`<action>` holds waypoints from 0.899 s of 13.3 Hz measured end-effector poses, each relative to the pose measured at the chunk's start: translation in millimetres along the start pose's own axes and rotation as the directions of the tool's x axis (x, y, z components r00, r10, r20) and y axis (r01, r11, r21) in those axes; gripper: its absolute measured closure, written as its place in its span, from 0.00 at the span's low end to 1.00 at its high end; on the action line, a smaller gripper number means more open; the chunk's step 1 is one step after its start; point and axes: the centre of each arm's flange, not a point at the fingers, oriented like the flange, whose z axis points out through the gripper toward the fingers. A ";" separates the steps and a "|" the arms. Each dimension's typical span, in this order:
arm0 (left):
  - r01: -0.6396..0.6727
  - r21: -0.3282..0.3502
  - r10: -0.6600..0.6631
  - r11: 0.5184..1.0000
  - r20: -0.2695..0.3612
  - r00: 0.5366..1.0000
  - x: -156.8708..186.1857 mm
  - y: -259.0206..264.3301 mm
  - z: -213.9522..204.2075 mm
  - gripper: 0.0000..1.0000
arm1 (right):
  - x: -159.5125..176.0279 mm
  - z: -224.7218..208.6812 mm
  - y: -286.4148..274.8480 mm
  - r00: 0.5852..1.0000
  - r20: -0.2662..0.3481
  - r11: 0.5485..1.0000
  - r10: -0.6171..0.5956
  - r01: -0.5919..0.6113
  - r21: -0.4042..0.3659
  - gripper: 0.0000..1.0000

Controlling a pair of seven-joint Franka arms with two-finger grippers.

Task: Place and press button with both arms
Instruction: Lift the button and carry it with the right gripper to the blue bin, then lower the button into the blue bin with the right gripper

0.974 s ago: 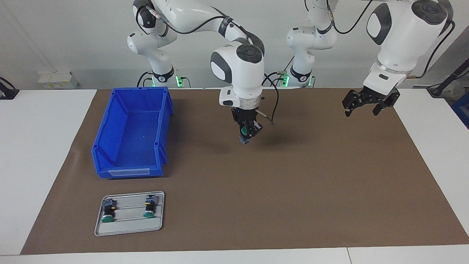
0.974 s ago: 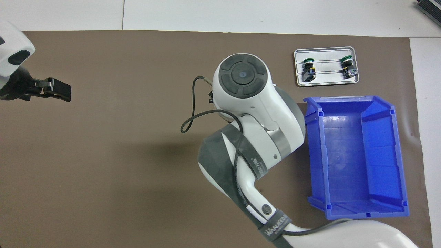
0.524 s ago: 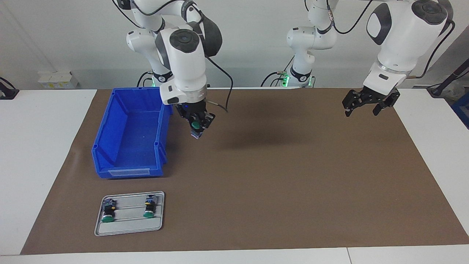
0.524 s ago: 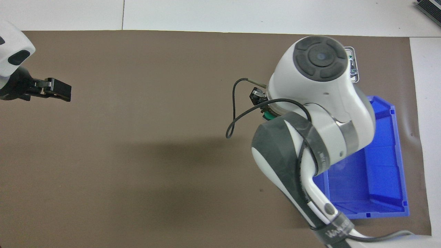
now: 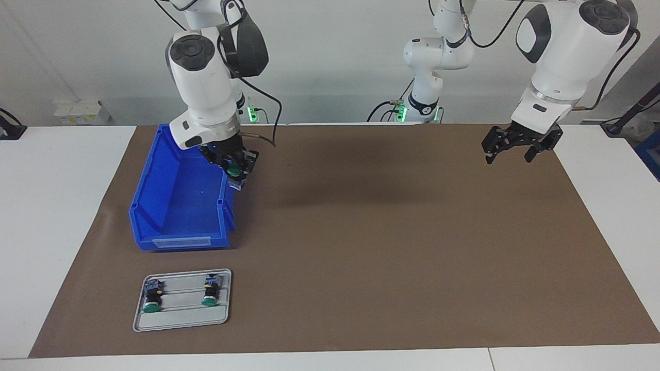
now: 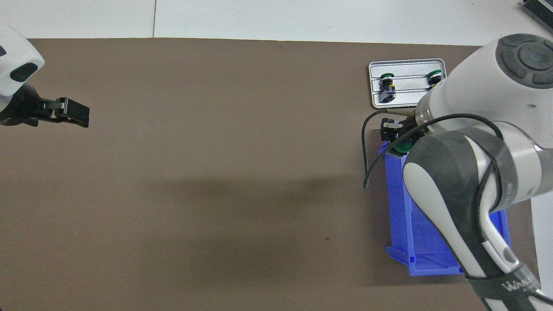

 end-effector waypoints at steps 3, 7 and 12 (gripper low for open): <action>0.000 0.000 0.000 1.000 0.000 1.000 0.0 0.0 0.0 0.00 | 16.3 22.4 52.1 0.995 -0.013 0.995 -0.095 0.095 0.035 0.59; 0.000 0.000 0.000 1.000 0.000 1.000 0.0 0.0 0.0 0.00 | 26.9 63.6 101.0 0.984 -0.038 0.983 -0.175 0.177 0.048 0.59; 0.000 0.000 0.000 1.000 0.000 1.000 0.0 0.0 0.0 0.00 | 38.3 120.9 116.3 0.975 -0.030 0.974 -0.219 0.220 0.051 0.59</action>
